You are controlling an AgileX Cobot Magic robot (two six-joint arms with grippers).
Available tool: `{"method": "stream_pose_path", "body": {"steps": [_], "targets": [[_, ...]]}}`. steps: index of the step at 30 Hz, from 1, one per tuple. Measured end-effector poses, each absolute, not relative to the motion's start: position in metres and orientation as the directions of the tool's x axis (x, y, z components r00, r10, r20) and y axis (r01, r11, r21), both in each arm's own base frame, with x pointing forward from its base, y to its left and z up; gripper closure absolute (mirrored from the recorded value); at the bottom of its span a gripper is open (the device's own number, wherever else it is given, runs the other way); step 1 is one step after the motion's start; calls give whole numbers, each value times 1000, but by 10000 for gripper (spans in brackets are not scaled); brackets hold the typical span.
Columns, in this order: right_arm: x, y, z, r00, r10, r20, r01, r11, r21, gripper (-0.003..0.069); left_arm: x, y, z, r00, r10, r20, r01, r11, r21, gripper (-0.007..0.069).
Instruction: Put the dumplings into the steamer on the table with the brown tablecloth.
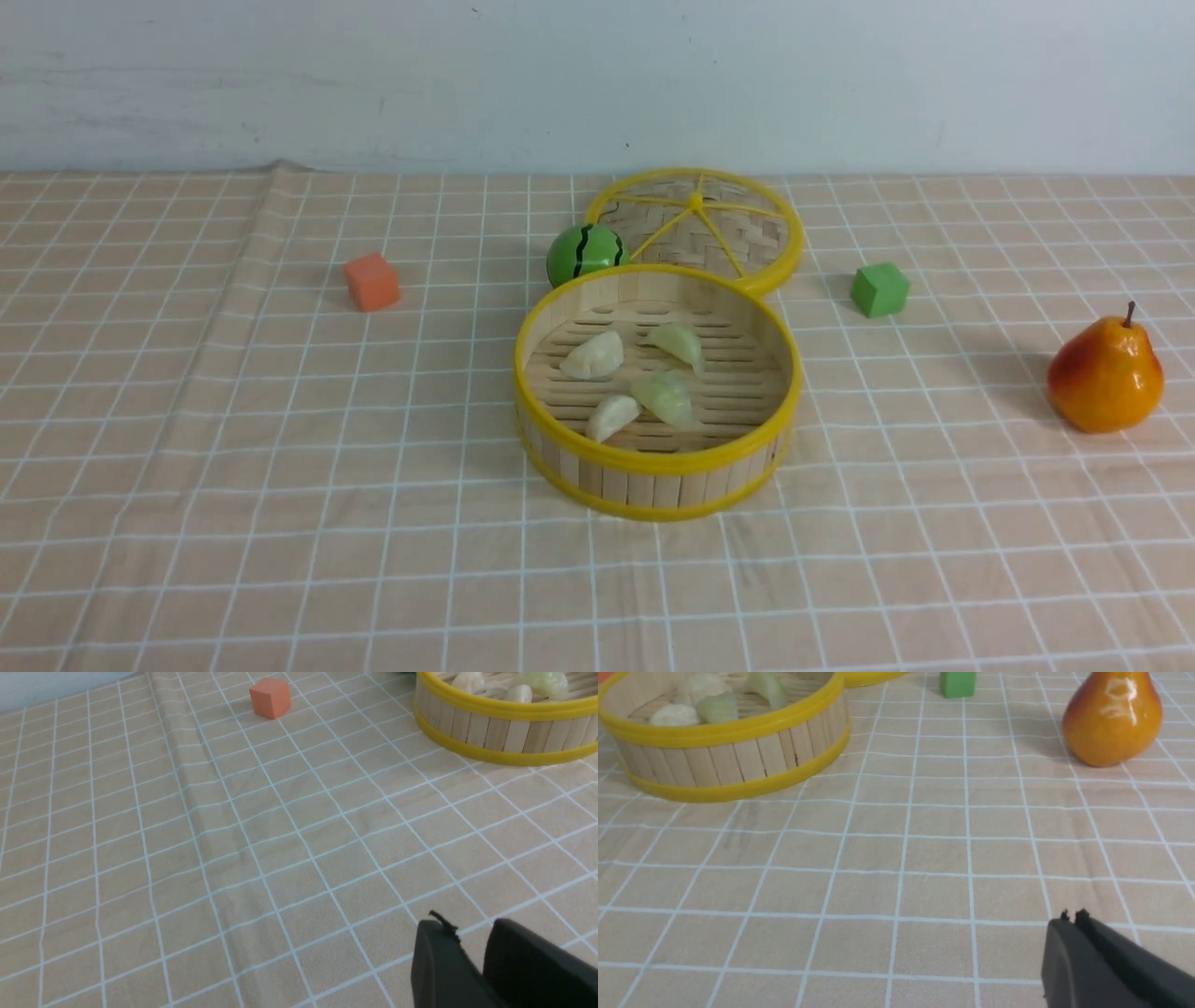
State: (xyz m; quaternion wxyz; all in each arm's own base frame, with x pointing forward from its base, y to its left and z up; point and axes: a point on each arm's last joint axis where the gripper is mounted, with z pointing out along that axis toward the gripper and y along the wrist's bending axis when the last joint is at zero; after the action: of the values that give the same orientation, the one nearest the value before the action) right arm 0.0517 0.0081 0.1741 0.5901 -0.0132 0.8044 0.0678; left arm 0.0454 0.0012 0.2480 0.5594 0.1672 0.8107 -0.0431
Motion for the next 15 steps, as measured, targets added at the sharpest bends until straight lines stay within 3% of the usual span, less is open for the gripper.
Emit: {"method": "stream_pose_path", "body": {"steps": [15], "targets": [[52, 8, 174, -310, 84, -947, -94, 988, 119, 676, 45, 1, 248, -318, 223, -921, 319, 940, 117, 470]]}}
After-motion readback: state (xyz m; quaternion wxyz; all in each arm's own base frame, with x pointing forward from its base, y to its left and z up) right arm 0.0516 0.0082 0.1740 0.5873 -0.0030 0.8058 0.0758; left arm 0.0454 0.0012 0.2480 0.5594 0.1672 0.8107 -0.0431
